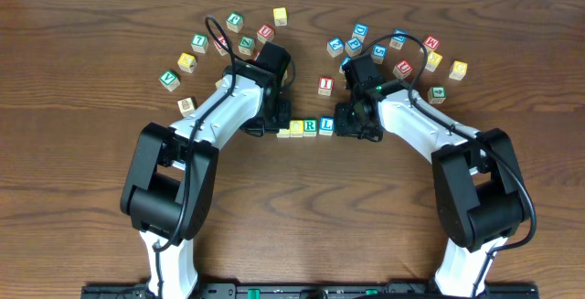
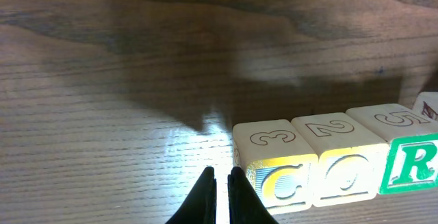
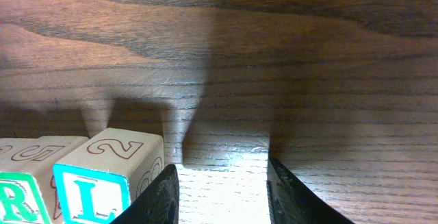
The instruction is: Spell out CORL
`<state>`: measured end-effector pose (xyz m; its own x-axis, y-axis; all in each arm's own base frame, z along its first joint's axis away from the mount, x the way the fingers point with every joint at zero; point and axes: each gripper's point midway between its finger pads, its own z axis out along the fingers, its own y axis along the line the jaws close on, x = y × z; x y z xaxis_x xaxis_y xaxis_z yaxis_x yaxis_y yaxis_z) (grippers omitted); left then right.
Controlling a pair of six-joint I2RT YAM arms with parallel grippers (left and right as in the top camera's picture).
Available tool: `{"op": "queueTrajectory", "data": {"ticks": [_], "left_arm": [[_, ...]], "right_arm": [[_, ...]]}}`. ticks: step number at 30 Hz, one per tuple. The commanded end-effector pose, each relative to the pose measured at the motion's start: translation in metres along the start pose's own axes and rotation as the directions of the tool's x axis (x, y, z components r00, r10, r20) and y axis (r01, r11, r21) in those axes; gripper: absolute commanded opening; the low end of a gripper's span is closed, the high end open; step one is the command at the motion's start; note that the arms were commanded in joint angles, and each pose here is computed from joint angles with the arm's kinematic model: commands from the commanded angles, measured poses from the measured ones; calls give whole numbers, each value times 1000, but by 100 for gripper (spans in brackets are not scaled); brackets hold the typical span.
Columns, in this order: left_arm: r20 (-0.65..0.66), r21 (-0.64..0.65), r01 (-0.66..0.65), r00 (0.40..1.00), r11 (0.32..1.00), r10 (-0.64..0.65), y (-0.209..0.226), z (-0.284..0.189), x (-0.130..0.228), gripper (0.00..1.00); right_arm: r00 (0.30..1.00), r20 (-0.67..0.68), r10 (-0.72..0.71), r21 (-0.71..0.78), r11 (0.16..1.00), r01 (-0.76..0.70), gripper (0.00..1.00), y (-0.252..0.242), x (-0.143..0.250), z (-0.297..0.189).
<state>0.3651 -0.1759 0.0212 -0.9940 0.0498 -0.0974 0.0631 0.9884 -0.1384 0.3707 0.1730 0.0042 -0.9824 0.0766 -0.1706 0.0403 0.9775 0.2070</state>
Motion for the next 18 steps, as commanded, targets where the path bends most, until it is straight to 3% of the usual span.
{"op": "queueTrajectory", "data": {"ticks": [1, 18], "left_arm": [[-15, -2, 0, 1000, 1000, 0, 0, 5, 4, 8], [-12, -1, 0, 1000, 1000, 0, 0, 5, 3, 8]], "right_arm": [[999, -1, -32, 4, 999, 32, 36, 0, 3, 2], [975, 62, -213, -63, 974, 217, 40, 4, -33, -20]]}}
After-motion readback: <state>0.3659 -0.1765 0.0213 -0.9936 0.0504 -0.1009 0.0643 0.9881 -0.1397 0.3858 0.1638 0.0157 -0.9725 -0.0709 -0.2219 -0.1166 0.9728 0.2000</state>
